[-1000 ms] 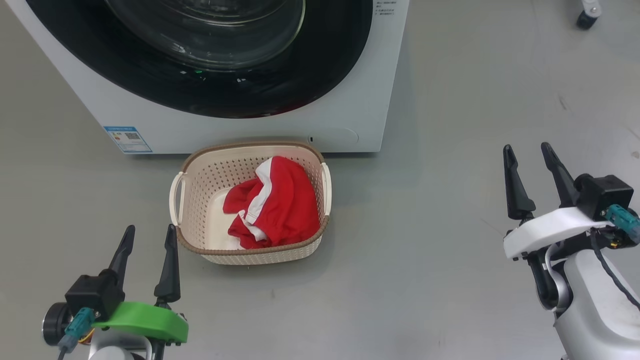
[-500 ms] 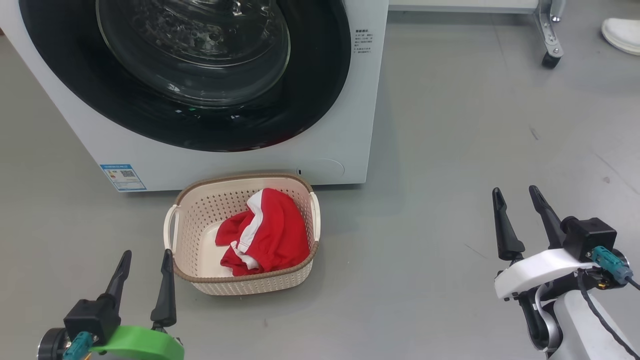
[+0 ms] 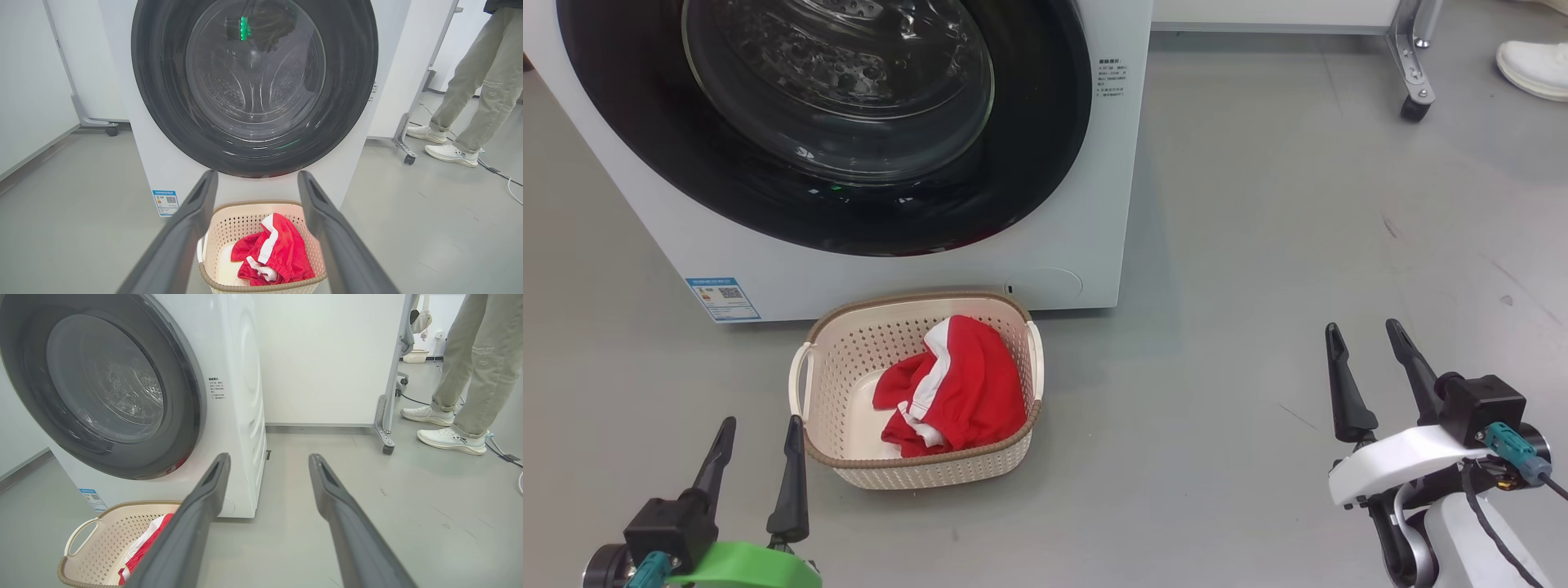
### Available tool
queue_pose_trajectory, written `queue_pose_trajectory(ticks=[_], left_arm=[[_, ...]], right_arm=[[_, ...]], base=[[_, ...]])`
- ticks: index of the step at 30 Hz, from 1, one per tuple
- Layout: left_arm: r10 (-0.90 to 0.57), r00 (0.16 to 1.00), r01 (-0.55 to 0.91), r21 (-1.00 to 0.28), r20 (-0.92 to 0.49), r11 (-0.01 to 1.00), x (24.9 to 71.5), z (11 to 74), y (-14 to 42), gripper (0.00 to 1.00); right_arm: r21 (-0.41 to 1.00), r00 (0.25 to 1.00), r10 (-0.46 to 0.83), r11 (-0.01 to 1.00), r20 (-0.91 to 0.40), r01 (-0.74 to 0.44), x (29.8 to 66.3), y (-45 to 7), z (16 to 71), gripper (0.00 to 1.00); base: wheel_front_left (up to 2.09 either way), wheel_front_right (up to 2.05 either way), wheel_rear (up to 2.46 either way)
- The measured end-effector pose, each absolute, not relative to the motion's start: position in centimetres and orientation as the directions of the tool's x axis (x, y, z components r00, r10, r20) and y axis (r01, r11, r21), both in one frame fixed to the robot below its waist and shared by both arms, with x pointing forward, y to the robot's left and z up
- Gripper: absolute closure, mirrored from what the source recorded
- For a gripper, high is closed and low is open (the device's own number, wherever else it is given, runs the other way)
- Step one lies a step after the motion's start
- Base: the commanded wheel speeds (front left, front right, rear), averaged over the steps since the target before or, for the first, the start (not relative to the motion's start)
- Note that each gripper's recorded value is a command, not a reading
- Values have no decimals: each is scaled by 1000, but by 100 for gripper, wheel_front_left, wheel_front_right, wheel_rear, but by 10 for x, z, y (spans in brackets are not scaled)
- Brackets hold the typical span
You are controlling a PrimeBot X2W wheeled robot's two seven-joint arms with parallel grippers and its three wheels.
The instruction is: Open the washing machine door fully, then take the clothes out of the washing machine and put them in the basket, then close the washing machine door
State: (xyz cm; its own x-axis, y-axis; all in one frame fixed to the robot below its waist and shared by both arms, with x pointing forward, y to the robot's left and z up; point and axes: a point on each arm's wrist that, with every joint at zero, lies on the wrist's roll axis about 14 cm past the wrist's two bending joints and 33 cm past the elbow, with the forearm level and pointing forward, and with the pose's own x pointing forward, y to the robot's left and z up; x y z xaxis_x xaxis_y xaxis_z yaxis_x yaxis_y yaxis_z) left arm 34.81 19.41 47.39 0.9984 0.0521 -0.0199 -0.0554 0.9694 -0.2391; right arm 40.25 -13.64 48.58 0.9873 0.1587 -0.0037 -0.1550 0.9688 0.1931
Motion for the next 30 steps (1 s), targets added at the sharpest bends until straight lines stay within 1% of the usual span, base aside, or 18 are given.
queue_pose_trajectory(ticks=[9, 10, 12, 17, 23, 30], left_arm=[[44, 999, -48, -239, -21, 970, 346, 473, 192, 0], [40, 999, -43, -240, -20, 970, 346, 473, 191, 100], [38, 999, -46, -245, -37, 968, 345, 468, 190, 100], [33, 994, -59, -263, -105, 963, 337, 448, 183, 100], [51, 989, -90, -300, -135, 950, 336, 442, 189, 100], [72, 982, -136, -388, -176, 911, 336, 435, 194, 100]], right_arm=[[198, 989, 146, 970, 4, -143, 401, -138, 487, 0], [198, 989, 147, 969, 4, -145, 401, -138, 487, 100], [203, 989, 148, 969, -14, -142, 398, -137, 481, 100], [226, 983, 146, 967, -114, -117, 379, -133, 449, 100], [269, 983, 122, 960, -135, -82, 379, -140, 446, 100], [365, 984, 87, 931, -159, -23, 379, -149, 444, 100]], base=[[0, 0, 0], [0, 0, 0], [0, 0, 0], [0, 0, 0], [0, 0, 0], [0, 0, 0]])
